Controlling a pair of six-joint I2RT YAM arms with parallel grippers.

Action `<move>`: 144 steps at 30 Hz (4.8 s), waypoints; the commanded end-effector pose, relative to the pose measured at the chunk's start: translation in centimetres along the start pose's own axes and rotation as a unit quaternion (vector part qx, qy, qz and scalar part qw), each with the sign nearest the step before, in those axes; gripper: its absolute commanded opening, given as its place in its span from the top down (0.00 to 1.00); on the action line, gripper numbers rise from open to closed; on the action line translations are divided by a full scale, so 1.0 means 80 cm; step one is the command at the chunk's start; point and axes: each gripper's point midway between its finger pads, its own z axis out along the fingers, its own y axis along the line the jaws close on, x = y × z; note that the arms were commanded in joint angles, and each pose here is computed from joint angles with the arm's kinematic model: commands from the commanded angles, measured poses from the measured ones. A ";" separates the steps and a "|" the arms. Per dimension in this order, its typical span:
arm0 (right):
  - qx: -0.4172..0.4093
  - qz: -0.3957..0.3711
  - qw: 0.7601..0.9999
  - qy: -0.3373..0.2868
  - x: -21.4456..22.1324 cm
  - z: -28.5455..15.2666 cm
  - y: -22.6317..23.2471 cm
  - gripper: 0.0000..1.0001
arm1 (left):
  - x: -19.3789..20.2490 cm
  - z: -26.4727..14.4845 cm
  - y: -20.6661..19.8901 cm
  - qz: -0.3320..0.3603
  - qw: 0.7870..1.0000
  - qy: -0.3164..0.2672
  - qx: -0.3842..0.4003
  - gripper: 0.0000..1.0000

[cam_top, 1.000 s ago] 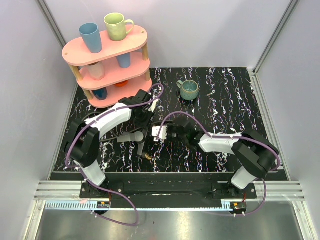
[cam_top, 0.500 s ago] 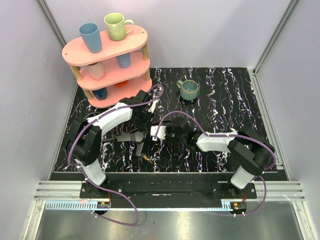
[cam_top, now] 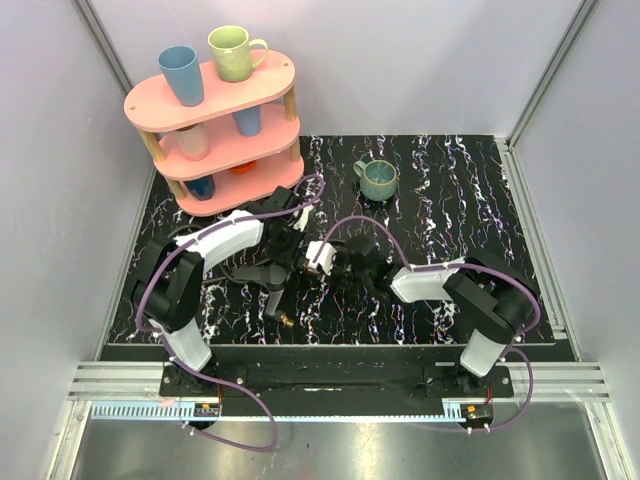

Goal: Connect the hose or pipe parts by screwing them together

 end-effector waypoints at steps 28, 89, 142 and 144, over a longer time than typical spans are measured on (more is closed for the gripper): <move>-0.042 0.301 0.918 -0.253 -0.090 -0.030 -0.087 1.00 | -0.024 -0.038 -0.094 0.000 0.980 -0.101 0.174 1.00; -0.101 0.703 0.643 -0.287 -0.074 -0.020 -0.103 0.98 | -0.087 -0.097 -0.028 0.013 0.986 -0.164 -0.011 0.39; -0.107 0.691 0.658 -0.280 -0.087 -0.019 -0.106 0.85 | -0.052 0.011 0.013 0.019 0.999 -0.023 0.014 1.00; -0.103 0.692 0.656 -0.282 -0.086 -0.021 -0.108 0.82 | -0.045 0.010 0.010 0.014 1.000 -0.019 0.021 1.00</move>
